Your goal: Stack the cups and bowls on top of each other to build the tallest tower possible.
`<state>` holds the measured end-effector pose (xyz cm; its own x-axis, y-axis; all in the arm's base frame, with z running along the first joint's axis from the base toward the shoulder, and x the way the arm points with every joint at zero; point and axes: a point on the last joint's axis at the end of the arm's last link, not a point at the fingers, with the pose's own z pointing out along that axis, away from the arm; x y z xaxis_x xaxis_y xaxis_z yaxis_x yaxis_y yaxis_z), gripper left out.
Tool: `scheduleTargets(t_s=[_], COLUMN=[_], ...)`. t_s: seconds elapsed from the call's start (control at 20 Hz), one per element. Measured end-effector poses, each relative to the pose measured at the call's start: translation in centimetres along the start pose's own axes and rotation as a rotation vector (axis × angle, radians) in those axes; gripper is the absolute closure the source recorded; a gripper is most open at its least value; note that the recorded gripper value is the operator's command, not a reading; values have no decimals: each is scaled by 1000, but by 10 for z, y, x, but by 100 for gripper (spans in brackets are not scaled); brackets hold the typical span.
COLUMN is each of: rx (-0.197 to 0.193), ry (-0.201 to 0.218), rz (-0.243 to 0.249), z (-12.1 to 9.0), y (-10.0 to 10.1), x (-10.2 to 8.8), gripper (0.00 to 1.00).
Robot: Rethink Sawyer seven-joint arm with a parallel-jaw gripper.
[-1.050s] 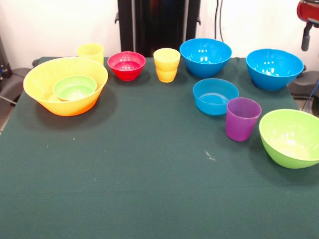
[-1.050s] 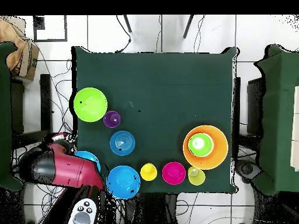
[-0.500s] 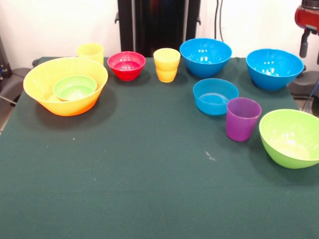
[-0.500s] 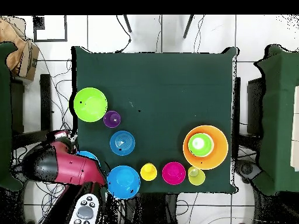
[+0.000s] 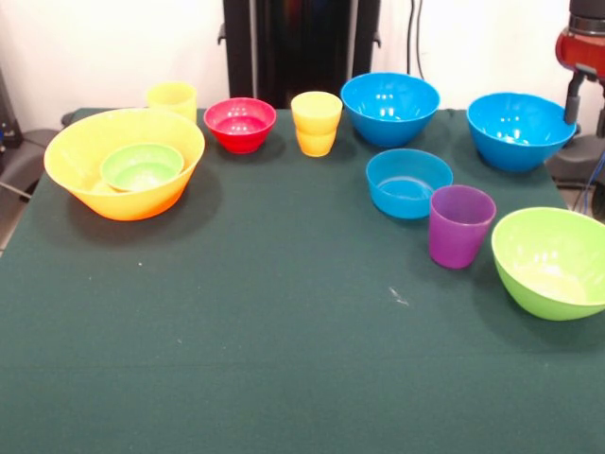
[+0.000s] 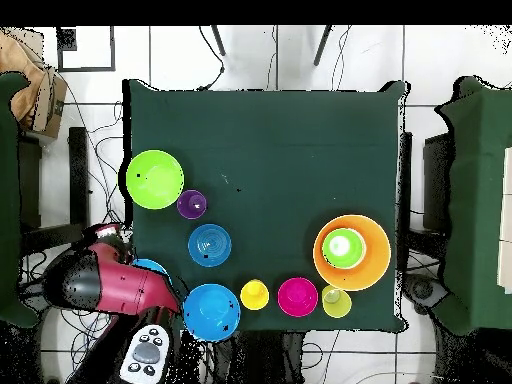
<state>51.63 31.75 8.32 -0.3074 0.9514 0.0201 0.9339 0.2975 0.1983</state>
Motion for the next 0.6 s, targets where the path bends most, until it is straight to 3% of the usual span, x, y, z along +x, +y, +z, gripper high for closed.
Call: scheduleTargets(t_s=[0.6], rx=[10], ry=[18], rz=[21], z=[1], y=[-5], x=[-5], gripper=[0])
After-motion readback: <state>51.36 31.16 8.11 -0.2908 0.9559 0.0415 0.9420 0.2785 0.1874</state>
